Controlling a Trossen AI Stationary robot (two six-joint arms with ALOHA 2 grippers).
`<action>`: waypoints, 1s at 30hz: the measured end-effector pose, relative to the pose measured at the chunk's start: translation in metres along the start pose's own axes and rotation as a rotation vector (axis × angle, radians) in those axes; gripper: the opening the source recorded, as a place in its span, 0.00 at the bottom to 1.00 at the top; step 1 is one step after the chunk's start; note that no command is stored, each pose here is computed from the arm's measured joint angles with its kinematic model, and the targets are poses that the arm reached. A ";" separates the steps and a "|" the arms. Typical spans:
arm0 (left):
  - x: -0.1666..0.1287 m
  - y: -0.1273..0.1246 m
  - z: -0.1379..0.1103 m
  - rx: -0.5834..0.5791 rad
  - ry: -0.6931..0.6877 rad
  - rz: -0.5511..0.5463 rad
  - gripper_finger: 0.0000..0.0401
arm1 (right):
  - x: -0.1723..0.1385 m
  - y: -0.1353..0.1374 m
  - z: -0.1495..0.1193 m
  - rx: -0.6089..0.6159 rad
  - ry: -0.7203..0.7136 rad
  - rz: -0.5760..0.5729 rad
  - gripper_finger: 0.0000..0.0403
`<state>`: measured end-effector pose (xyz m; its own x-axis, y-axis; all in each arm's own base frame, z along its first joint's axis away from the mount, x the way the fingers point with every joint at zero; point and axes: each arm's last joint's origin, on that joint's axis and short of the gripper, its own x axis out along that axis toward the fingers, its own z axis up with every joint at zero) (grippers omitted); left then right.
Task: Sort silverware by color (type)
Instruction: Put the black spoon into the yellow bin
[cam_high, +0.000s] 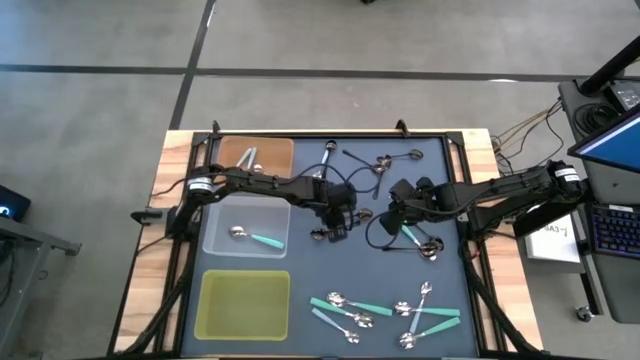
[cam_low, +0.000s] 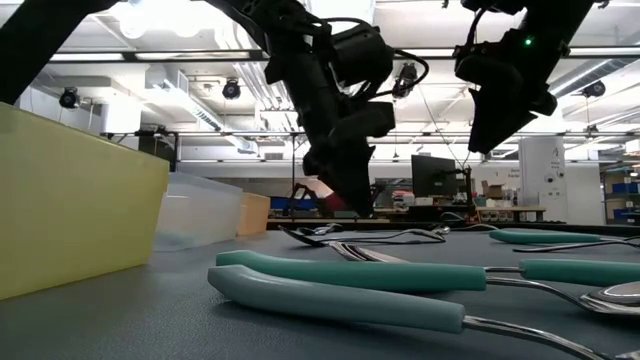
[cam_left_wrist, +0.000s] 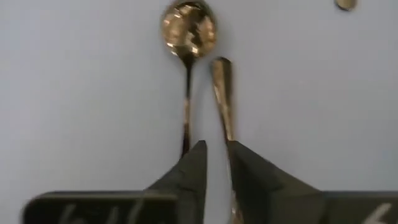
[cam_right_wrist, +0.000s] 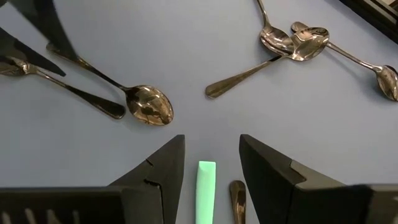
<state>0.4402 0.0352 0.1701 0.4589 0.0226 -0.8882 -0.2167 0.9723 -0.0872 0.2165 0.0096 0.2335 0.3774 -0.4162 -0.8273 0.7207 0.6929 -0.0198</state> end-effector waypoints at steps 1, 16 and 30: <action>0.000 0.000 0.000 0.002 0.000 0.011 0.20 | 0.000 0.000 0.000 0.000 0.000 0.000 0.36; 0.016 0.009 0.001 0.076 -0.028 0.083 0.31 | 0.000 0.000 0.000 0.002 -0.003 0.003 0.36; 0.044 0.011 -0.005 0.049 0.002 0.068 0.28 | 0.000 0.001 0.001 0.011 -0.014 0.014 0.36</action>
<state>0.4536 0.0453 0.1276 0.4427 0.0886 -0.8923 -0.2046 0.9788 -0.0044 0.2184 0.0097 0.2343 0.3952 -0.4148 -0.8196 0.7216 0.6923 -0.0025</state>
